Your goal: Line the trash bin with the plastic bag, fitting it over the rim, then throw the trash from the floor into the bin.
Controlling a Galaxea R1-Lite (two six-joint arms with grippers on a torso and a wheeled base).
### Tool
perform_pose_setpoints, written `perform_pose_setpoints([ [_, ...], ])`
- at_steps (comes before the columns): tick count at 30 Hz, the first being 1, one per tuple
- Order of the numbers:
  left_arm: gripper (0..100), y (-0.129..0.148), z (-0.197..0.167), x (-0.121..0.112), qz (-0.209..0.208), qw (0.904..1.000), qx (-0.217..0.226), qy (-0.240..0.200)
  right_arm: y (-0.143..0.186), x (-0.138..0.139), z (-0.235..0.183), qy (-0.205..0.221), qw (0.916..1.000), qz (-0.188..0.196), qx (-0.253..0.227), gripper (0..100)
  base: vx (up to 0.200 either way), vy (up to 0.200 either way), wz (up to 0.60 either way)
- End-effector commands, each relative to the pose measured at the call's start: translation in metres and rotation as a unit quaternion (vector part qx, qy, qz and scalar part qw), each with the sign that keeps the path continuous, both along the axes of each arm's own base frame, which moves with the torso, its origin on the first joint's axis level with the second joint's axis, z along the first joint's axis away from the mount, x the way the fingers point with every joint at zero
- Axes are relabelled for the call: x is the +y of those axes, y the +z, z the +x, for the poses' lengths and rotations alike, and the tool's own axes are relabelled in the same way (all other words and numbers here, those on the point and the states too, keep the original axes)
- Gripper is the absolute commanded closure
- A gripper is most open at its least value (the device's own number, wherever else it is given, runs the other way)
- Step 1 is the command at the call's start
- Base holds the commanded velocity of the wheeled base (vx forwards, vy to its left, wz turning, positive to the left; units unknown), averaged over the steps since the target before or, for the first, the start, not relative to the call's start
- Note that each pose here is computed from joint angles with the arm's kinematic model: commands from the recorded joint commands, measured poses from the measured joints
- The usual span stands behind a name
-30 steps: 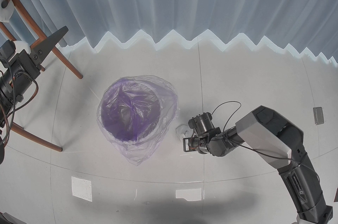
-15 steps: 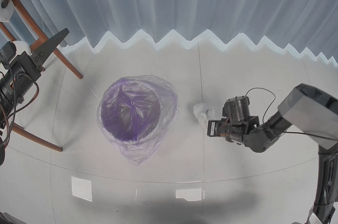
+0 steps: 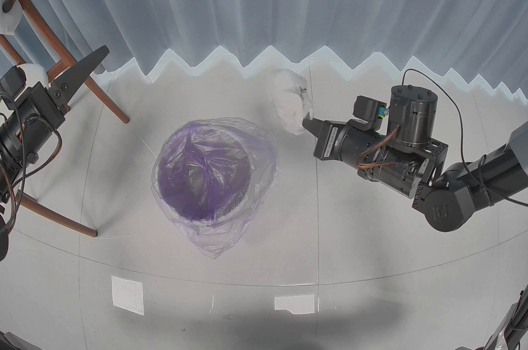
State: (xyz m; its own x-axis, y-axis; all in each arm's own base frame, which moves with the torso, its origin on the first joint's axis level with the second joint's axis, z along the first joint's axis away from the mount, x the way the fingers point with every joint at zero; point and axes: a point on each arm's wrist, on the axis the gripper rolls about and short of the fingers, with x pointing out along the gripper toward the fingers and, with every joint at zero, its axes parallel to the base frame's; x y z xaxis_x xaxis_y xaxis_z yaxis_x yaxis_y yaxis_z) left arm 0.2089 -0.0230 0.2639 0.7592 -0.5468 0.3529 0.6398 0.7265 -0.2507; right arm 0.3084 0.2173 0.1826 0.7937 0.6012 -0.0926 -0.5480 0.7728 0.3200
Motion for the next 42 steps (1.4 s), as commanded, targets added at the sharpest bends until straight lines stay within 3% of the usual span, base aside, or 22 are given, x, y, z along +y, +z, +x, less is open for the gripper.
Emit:
perform_pose_setpoints([
  [1, 0, -0.002, 0.0, 0.0, 0.011, 0.9999, -0.004, 0.005, -0.018, 0.049, -0.01, 0.062, 0.9976, 0.021, -0.025, 100, 0.0, 0.0, 0.0],
  [5, 0, -0.004, 0.001, 0.0, 0.02, 0.9997, -0.007, 0.009, -0.042, 0.076, -0.004, 0.08, 0.995, 0.037, -0.048, 100, 0.0, 0.0, 0.0],
  [6, 0, -0.005, 0.001, 0.0, 0.023, 0.9997, -0.006, 0.01, -0.062, 0.096, 0.002, 0.092, 0.9927, 0.048, -0.061, 100, 0.0, 0.0, 0.0],
  [9, 0, -0.006, 0.0, 0.0, 0.023, 0.9997, -0.006, 0.01, -0.087, 0.116, 0.008, 0.102, 0.9918, 0.047, -0.06, 100, 0.0, 0.0, 0.0],
  [16, 0, -0.006, 0.001, 0.0, 0.023, 0.9997, -0.004, 0.01, -0.123, 0.136, 0.016, 0.11, 0.9913, 0.048, -0.054, 100, 0.0, 0.0, 0.0],
  [25, 0, -0.013, 0.004, -0.004, 0.025, 0.9996, 0.01, 0.002, -0.163, 0.139, 0.02, 0.109, 0.9921, 0.038, -0.049, 100, 0.0, 0.0, 0.0],
  [37, 0, -0.015, 0.005, -0.005, 0.026, 0.9996, 0.011, 0.0, -0.161, 0.132, 0.031, 0.095, 0.993, 0.039, -0.059, 100, 0.0, 0.0, 0.0],
  [38, 0, -0.015, 0.005, -0.005, 0.026, 0.9996, 0.012, -0.001, -0.16, 0.132, 0.032, 0.095, 0.9929, 0.039, -0.061, 0, 0.0, 0.0, 0.0],
  [42, 0, -0.014, 0.004, -0.006, 0.026, 0.9996, 0.011, -0.001, -0.153, 0.133, 0.032, 0.095, 0.9912, 0.053, -0.075, 0, 0.0, 0.0, 0.0],
])
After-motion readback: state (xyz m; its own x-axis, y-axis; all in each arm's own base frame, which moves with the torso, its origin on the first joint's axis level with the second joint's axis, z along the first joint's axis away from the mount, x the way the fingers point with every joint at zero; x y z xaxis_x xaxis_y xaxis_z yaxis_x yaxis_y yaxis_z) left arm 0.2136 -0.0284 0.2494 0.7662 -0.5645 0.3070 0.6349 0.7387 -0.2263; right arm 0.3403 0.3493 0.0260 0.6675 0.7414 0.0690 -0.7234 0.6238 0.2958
